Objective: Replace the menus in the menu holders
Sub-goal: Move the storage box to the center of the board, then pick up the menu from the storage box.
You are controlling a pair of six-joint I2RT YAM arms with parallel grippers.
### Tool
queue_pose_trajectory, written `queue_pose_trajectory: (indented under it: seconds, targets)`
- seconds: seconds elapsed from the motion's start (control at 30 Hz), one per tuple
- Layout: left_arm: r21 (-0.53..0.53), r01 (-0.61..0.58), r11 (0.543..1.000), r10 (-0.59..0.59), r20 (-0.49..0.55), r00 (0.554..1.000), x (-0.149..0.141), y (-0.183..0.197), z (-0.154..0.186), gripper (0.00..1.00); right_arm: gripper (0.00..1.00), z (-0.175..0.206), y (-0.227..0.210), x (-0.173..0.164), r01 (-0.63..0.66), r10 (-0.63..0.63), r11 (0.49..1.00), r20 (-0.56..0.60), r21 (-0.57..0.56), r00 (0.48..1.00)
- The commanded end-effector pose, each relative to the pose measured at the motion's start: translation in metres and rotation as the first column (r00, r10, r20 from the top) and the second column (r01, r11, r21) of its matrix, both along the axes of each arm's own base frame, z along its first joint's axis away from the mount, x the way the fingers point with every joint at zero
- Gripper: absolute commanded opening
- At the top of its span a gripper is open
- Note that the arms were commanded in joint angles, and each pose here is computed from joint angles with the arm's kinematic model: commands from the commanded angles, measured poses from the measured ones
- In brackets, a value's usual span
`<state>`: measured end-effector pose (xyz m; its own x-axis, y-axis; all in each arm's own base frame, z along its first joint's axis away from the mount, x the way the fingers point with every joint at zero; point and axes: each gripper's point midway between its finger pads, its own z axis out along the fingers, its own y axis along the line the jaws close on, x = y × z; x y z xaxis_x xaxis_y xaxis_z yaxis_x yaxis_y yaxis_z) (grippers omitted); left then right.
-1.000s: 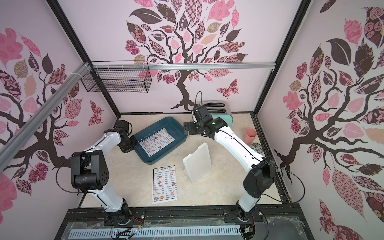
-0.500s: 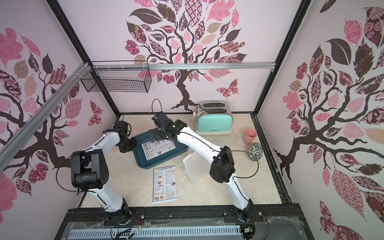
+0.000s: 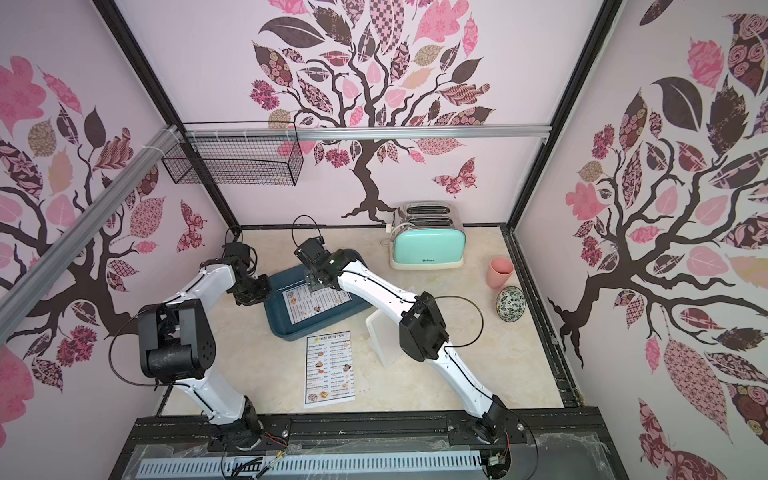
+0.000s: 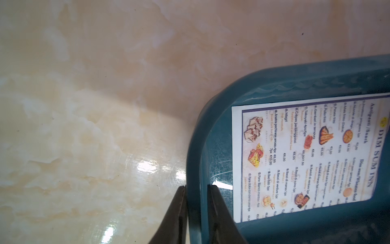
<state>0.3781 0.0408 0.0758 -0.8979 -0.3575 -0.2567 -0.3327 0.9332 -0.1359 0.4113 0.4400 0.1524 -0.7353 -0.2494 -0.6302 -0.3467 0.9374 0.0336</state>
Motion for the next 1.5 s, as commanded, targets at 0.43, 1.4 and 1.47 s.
queue_pose_trajectory:
  seconds: [0.43, 1.4, 1.47]
  targets:
    - [-0.087, -0.007, 0.996, 0.011, 0.054, 0.998, 0.031, -0.056, -0.005, 0.02, 0.57, 0.01, -0.093, 0.021, 0.002, -0.013, 0.995, -0.115, -0.096, 0.993]
    - [-0.101, 0.033, 0.994, -0.027, 0.062, 0.998, 0.048, -0.071, -0.011, 0.0, 0.08, -0.112, -0.139, 0.085, 0.068, -0.092, 0.994, -0.298, -0.088, 0.95]
    - [-0.105, 0.034, 0.994, -0.027, 0.062, 0.998, 0.048, -0.072, -0.012, 0.0, 0.08, -0.121, -0.14, 0.082, 0.063, -0.09, 0.994, -0.313, -0.095, 0.945]
